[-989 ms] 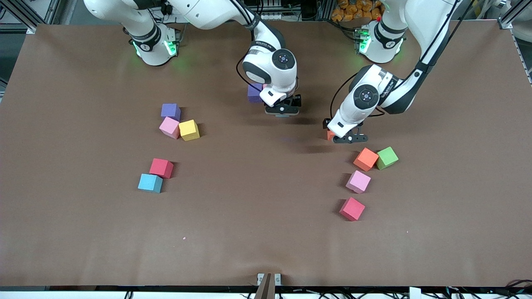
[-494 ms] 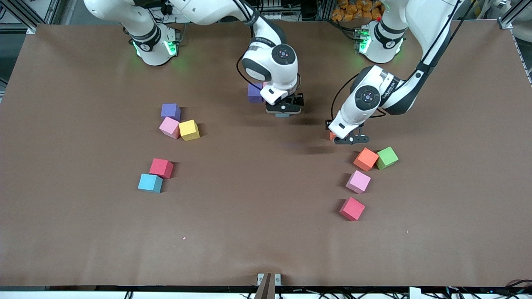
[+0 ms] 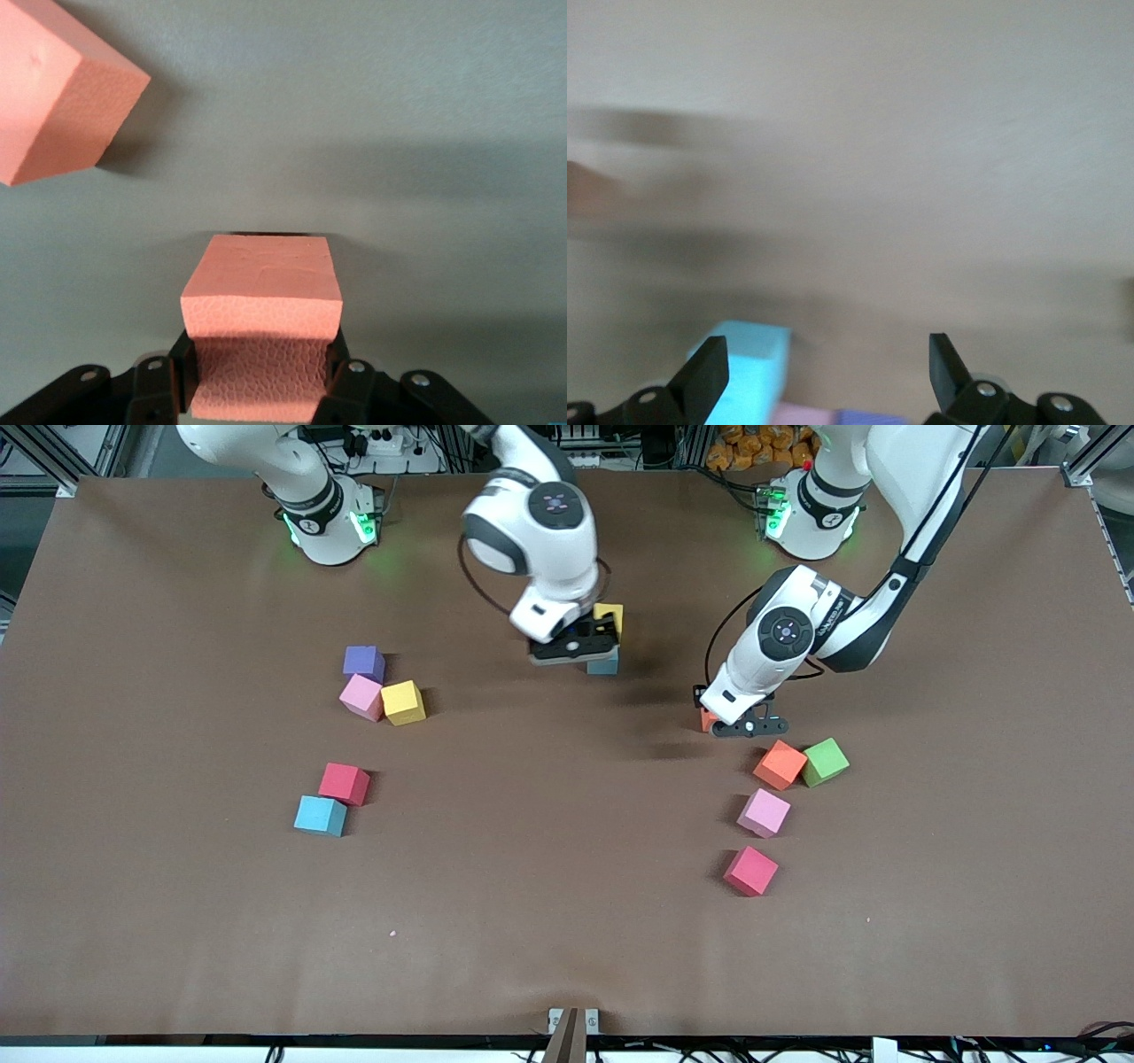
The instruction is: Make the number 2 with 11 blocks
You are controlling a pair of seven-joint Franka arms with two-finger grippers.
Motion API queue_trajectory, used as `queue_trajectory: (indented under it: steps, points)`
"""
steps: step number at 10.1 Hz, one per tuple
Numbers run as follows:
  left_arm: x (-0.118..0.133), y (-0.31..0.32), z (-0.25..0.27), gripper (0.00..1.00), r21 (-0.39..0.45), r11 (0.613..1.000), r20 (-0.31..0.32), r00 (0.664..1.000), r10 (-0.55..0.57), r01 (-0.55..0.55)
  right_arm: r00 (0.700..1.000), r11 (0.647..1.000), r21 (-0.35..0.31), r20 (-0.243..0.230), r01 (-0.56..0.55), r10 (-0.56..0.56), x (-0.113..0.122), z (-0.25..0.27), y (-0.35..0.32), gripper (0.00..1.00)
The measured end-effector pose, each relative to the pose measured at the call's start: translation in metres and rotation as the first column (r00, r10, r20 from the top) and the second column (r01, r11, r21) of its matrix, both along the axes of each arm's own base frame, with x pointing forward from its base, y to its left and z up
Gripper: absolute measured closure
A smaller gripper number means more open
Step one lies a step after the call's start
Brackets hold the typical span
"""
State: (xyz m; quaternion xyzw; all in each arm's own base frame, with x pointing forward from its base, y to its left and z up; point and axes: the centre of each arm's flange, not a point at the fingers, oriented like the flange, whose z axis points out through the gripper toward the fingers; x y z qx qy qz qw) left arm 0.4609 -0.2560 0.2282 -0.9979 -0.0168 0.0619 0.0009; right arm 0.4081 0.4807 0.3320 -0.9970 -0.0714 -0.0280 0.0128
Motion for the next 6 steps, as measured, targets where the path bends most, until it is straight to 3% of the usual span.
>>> queue_trajectory:
  steps: [3,6]
  points:
    - [0.002,-0.048,0.034,0.44,-0.005,1.000,0.023,1.000,-0.009,0.009,0.990,0.989,-0.073,-0.066,-0.131,0.126,0.054,-0.026,-0.099,0.00]
    - [0.002,-0.094,0.068,0.44,-0.021,0.999,0.054,0.998,-0.045,0.046,0.965,0.964,-0.070,-0.085,-0.255,0.249,0.114,-0.027,-0.187,0.00]
